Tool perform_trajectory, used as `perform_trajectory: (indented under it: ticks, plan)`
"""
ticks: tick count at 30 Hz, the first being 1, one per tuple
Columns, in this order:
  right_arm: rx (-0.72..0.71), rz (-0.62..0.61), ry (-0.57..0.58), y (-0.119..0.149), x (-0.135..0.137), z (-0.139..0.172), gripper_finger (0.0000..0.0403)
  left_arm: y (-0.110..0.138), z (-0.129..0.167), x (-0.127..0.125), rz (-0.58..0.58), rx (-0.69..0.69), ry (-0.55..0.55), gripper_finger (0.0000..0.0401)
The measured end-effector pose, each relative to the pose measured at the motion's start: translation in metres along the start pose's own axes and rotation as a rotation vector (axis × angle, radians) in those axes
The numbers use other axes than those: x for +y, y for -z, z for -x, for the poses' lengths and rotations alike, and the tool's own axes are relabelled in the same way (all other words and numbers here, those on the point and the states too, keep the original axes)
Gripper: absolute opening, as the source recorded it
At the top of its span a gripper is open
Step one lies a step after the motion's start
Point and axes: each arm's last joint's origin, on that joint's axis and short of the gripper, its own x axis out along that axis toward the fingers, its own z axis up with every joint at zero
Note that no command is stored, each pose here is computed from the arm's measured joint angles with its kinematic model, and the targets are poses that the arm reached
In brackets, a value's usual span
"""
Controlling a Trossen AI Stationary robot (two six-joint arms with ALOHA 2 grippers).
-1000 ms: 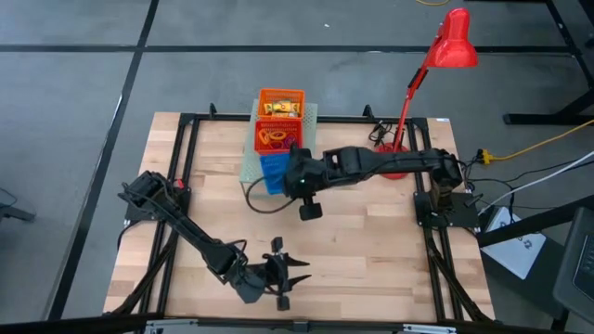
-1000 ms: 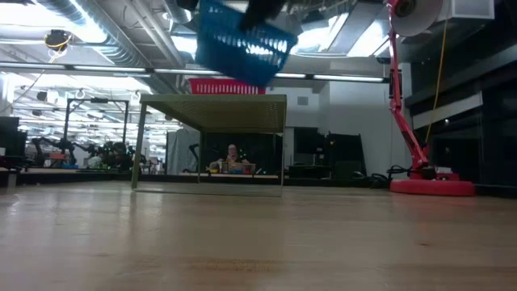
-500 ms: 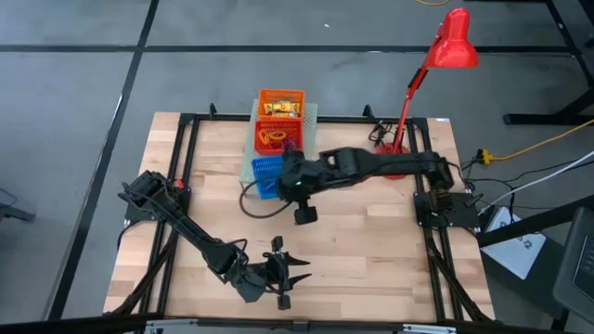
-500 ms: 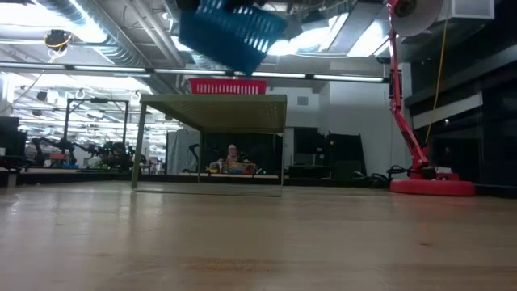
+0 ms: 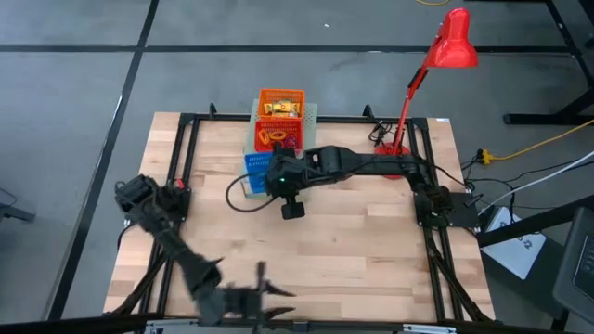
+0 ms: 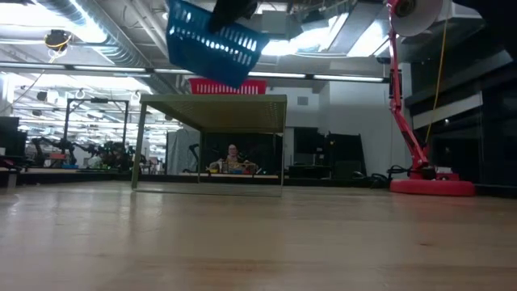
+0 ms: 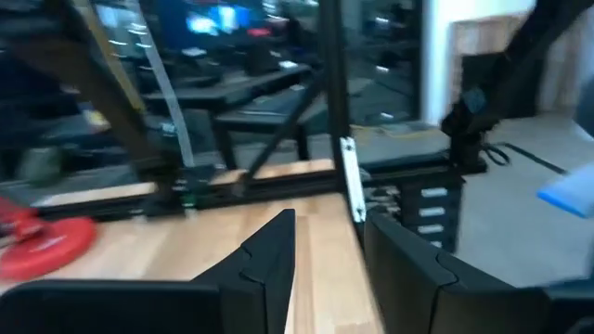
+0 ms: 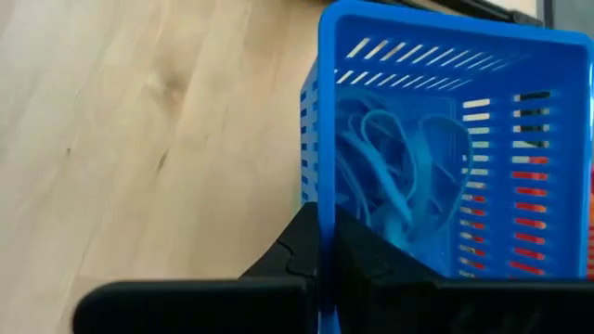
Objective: Pick & Place Office Desk Supplies
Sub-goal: Put the blue bin on the shelf
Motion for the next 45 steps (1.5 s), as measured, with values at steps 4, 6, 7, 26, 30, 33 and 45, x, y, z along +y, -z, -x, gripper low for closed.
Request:
perform_trajectory:
  ticks: [4,6,7,26,30,33,45]
  plan:
    - [0.009,-0.010,0.002,0.001,-0.003,0.002,0.0008,0.002,0.029,-0.025,0.045,0.010,-0.087,0.0129]
    - [-0.005,-0.009,0.005,-0.001,-0.003,0.003,0.0008,0.006,0.037,-0.032,0.064,0.020,-0.098,0.0129]
    - [0.000,-0.009,0.004,0.000,-0.004,0.003,0.0008,0.008,0.040,-0.035,0.069,0.028,-0.105,0.0129]
    - [0.058,-0.089,0.019,0.007,-0.017,-0.021,0.0007,0.019,0.030,-0.026,0.114,0.098,-0.102,0.0129]
    - [0.100,-0.129,0.029,0.014,-0.029,-0.028,0.0007,0.019,0.030,-0.026,0.117,0.100,-0.102,0.0129]
    - [0.111,-0.155,0.035,0.017,-0.037,-0.030,0.0007,0.019,0.031,-0.027,0.116,0.102,-0.101,0.0129]
    - [0.096,-0.151,-0.009,0.013,-0.025,-0.029,0.0007,0.021,0.028,-0.025,0.091,0.121,-0.081,0.0129]
